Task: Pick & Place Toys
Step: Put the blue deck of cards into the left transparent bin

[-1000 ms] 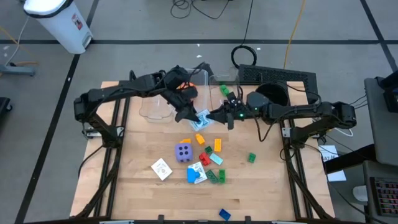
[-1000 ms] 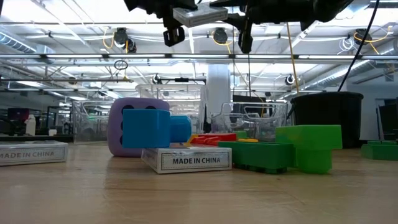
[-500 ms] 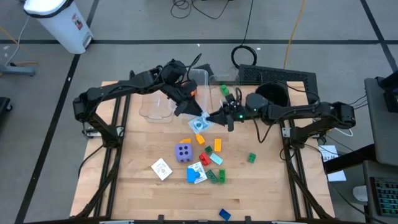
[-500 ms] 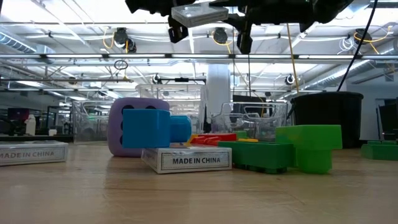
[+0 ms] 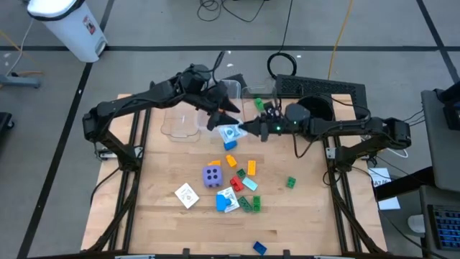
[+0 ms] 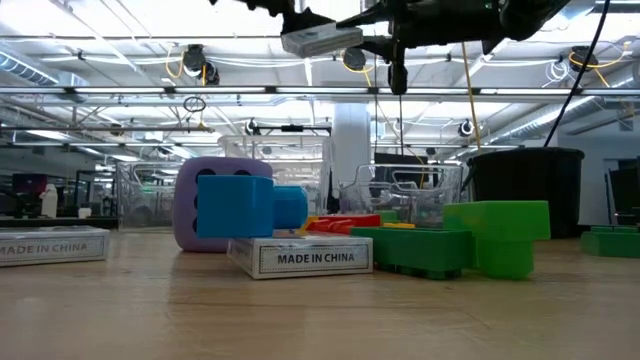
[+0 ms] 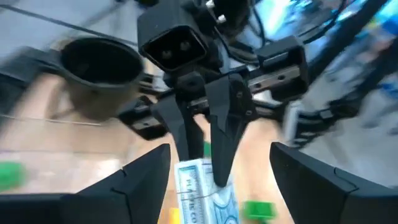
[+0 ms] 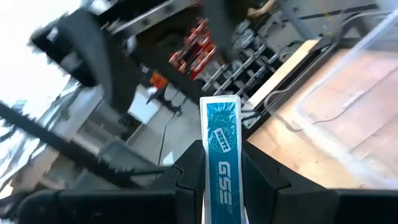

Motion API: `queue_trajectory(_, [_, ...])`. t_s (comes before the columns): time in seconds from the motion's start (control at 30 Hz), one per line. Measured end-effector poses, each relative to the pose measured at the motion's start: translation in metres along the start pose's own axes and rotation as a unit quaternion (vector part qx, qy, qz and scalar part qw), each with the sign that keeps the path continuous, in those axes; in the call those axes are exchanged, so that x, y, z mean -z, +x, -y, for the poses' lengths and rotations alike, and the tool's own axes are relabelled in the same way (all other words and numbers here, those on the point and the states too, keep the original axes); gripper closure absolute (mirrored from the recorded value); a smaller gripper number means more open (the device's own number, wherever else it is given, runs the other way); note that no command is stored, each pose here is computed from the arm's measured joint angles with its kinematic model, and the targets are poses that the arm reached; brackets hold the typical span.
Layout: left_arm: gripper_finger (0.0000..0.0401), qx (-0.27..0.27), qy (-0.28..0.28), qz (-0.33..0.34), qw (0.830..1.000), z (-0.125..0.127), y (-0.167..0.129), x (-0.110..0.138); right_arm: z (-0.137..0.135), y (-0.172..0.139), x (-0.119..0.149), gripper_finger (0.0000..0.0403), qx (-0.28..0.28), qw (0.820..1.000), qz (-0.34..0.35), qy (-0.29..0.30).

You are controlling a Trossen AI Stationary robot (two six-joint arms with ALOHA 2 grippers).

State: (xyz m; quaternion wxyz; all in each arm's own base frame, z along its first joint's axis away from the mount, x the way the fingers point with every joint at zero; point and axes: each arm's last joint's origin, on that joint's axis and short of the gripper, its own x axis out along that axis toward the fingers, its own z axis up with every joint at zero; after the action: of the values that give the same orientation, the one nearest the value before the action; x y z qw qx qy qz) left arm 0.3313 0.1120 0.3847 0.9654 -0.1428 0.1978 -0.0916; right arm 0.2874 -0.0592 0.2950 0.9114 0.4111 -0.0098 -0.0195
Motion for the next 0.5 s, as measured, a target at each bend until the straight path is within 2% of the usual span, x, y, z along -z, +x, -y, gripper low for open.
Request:
queue_trajectory(0.1, [0.0118, -0.062, 0.036, -0.033, 0.997, 0.015, -0.005, -0.007, 0.005, -0.001, -0.006, 0.0341, 0.020, 0.999, 0.023, 0.017])
queue_trajectory(0.23, [0.0118, -0.150, 0.102, -0.068, 0.981, 0.037, -0.006, -0.012, 0.012, -0.004, -0.014, 0.0341, 0.035, 0.998, 0.044, 0.033])
queue_trajectory(0.5, [0.0118, -0.240, 0.169, -0.097, 0.951, 0.059, 0.007, -0.007, 0.015, -0.005, -0.019, 0.0341, 0.037, 0.997, 0.052, 0.037])
